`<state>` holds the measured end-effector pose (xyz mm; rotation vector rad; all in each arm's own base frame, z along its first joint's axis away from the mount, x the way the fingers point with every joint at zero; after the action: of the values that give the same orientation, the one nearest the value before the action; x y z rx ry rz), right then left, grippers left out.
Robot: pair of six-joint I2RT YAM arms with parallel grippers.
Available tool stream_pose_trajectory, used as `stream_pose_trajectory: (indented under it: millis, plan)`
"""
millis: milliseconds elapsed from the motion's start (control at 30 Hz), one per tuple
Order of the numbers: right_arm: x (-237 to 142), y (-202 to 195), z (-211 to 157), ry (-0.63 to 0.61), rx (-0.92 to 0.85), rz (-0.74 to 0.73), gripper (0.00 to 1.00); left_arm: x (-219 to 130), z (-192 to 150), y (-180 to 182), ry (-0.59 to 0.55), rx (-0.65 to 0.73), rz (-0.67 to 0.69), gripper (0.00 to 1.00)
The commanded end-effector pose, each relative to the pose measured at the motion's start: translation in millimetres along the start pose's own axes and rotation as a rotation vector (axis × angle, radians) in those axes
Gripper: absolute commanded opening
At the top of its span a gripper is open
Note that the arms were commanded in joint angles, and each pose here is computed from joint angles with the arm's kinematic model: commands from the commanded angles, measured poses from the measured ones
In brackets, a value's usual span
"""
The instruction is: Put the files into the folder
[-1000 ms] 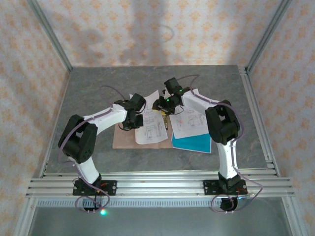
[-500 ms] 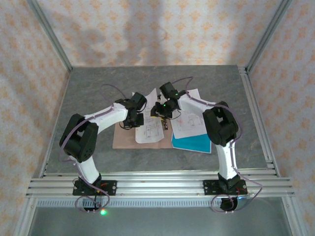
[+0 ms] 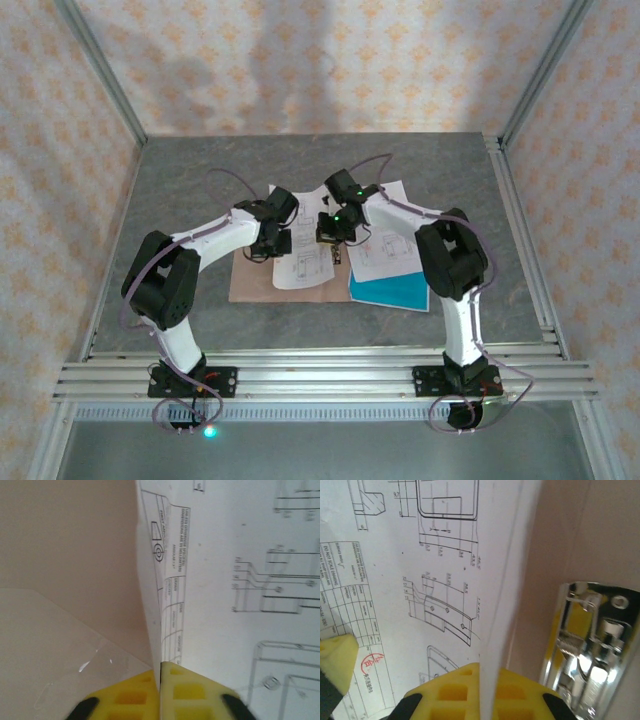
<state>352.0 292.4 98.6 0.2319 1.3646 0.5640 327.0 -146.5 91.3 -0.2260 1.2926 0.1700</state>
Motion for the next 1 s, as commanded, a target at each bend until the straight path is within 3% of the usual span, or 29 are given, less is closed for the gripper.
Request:
stream_pose_trajectory:
  millis: [0,67,233,400,600,967]
  plan:
    - [-37.4,4.3,2.1,-0.102,-0.07,-0.07,0.0,-23.1,6.4,11.7,-0.065,-0.047,0.047,0.41]
    - [-47.6,2.2,-0.2,-0.134,-0.078,-0.097,0.0,-32.6,3.8,20.3,-0.086,-0.078,0.066,0.52]
    - [-72.2,-16.2,-7.4,-0.221,-0.059,-0.189,0.0,-40.2,-13.4,42.0,-0.073,-0.185,0.044,0.5]
    - [-106.3,-27.6,-19.2,-0.332,-0.072,-0.233,0.0,-25.0,-34.3,73.6,-0.004,-0.342,0.003,0.37]
    - [-142.3,-26.1,-36.9,-0.442,-0.136,-0.241,0.0,-5.6,-44.8,111.5,0.061,-0.498,-0.007,0.29]
    - [-137.8,-9.2,-58.4,-0.449,-0.178,-0.167,0.0,16.0,-59.6,132.8,0.093,-0.55,0.031,0.05]
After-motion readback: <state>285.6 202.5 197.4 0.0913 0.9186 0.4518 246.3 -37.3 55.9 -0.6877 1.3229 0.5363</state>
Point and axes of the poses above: each hand's point on the last joint's axis, 136 mm out from that joint toward the fingers, its own x axis out along the fingers, its own y axis along the line the jaws close on, z = x × y, the point moved 4 cm from there along -x, back along the fingers, and after that the axes turned 7 degrees about -x, right-handed, at the moved point
